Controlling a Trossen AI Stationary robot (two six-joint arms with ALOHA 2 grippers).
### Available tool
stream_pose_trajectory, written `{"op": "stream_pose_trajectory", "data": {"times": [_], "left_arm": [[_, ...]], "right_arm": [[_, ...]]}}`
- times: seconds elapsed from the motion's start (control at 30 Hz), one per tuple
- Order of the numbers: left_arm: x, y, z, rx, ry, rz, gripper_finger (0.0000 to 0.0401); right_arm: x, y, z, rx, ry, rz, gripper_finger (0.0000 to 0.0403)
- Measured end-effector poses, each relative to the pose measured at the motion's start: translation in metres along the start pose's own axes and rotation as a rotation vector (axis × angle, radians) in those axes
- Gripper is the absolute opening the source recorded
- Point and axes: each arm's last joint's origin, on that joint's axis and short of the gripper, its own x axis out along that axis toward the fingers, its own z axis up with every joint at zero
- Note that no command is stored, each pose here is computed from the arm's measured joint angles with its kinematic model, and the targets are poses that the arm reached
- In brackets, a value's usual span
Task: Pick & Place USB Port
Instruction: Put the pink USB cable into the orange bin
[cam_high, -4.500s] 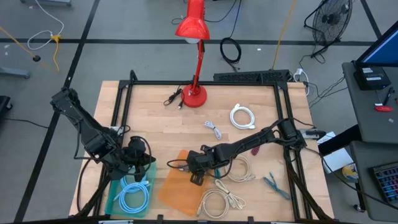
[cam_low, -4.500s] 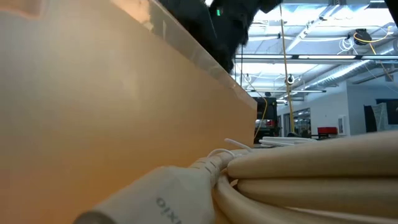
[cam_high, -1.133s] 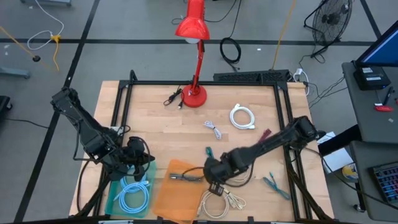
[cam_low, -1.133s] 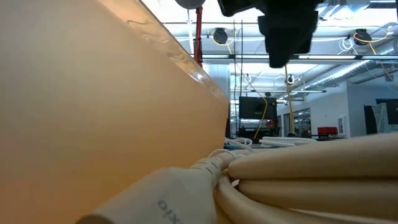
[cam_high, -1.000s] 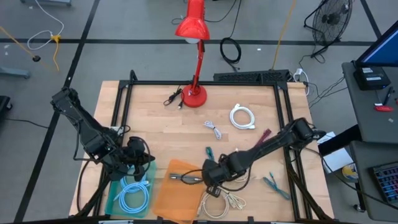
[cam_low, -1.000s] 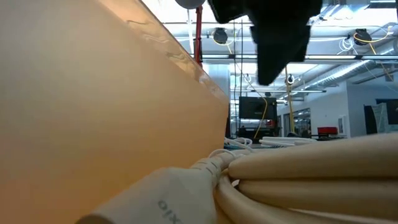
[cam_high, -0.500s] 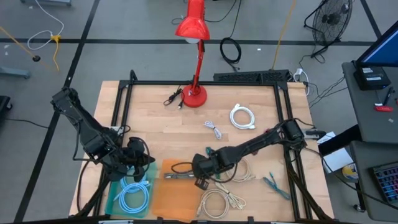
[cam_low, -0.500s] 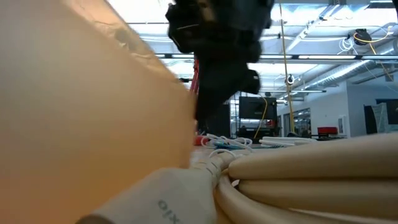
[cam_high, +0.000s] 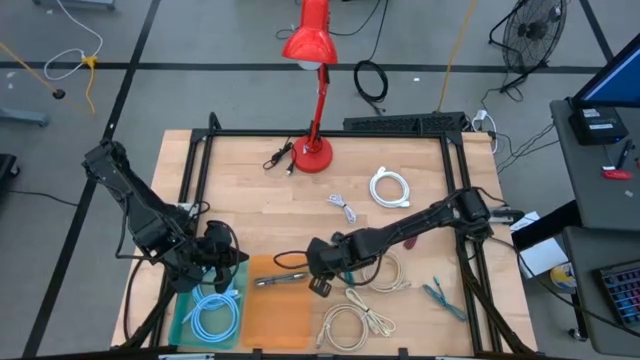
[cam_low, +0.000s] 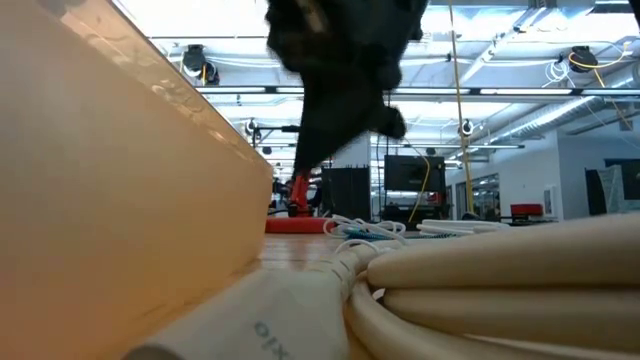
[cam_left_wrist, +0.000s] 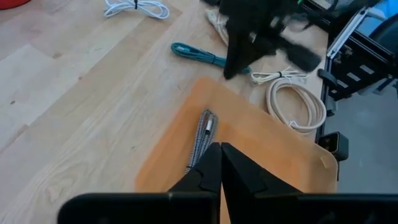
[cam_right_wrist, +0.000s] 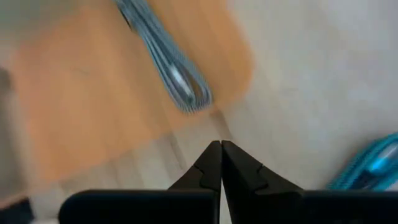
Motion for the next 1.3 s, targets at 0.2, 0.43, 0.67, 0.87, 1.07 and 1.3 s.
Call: {"op": "stream_pose_trajectory", "data": {"times": [0.2,0.43,0.67,0.87,1.07,1.3], "left_arm": [[0.004,-0.002,-0.002,0.008,-0.006,0.013,0.0005],[0.014,-0.007,-0.008,0.013,0.013,0.038,0.0003],[0.018,-0.010,-0.014,0.006,0.040,0.046,0.0012],[0.017,-0.011,-0.016,0.010,0.043,0.041,0.0006],[0.018,-0.010,-0.015,0.013,0.036,0.045,0.0009],[0.017,-0.010,-0.015,0.019,0.036,0.046,0.0012]], "right_arm": [[-0.012,-0.006,0.016,0.002,-0.144,-0.054,0.0000],[-0.012,-0.031,0.046,0.029,-0.226,-0.054,0.0000],[-0.011,-0.045,0.058,0.053,-0.226,-0.050,0.0000],[0.001,-0.029,0.043,0.046,-0.168,0.009,0.0000],[0.013,-0.010,0.025,0.038,-0.137,0.031,0.0000],[0.011,-0.003,0.024,0.057,-0.167,0.063,0.0000]]}}
